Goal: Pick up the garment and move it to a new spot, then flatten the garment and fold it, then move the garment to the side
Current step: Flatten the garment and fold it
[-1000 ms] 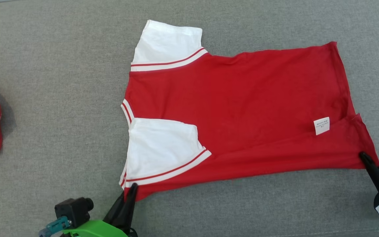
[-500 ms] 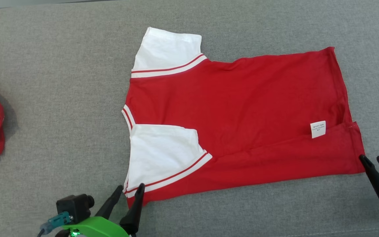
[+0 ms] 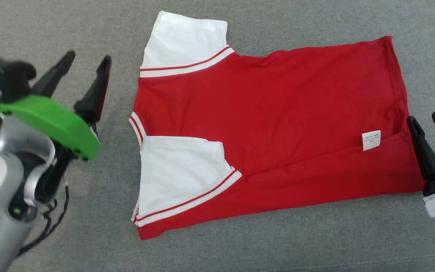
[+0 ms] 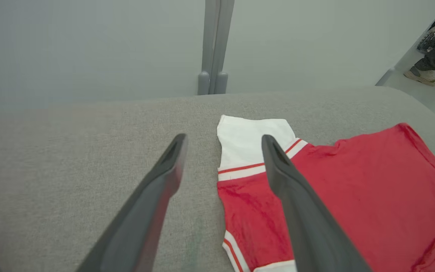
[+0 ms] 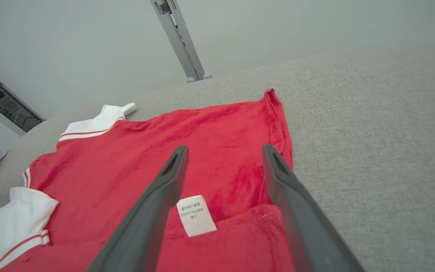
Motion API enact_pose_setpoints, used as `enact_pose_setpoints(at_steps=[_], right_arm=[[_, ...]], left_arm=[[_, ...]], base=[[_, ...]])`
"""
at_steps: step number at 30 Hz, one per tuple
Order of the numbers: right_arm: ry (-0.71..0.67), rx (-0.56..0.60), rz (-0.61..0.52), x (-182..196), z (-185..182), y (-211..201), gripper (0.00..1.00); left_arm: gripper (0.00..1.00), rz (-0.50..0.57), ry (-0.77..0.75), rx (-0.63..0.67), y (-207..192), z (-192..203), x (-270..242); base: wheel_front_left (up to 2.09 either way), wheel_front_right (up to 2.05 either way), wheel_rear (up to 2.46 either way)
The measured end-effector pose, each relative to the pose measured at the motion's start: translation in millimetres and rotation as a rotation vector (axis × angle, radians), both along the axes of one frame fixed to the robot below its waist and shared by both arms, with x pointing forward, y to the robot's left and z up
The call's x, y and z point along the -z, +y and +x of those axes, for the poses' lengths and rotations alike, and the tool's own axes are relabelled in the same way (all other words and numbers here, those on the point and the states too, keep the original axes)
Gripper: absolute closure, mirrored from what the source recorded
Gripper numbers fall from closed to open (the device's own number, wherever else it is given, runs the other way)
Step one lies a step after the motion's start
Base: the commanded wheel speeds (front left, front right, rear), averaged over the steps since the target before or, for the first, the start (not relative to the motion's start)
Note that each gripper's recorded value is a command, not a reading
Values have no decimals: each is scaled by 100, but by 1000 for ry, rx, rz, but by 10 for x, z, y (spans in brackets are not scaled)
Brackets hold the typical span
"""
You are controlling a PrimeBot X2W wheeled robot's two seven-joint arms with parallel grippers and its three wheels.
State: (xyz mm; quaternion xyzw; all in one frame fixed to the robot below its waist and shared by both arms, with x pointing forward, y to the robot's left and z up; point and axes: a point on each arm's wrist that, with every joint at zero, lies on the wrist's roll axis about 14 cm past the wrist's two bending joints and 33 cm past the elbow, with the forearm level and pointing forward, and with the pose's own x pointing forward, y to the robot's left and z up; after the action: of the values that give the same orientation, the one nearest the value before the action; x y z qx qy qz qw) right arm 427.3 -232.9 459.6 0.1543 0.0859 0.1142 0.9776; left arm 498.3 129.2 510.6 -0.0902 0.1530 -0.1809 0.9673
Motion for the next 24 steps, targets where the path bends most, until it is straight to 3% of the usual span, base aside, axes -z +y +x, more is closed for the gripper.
enact_pose_setpoints(at_steps=[8, 15, 24], right_arm=[[-42, -42, 29, 92, 290, 306, 0], [9, -6, 58, 318, 361, 266, 0], [78, 87, 43, 564, 306, -6, 0]], left_arm=[[0, 179, 159, 132, -117, 832, 230], [0, 283, 357, 209, -165, 1230, 653], [0, 260, 480, 308, -535, 1390, 1213]], base=[[0, 0, 0], [0, 0, 0], [0, 0, 0]])
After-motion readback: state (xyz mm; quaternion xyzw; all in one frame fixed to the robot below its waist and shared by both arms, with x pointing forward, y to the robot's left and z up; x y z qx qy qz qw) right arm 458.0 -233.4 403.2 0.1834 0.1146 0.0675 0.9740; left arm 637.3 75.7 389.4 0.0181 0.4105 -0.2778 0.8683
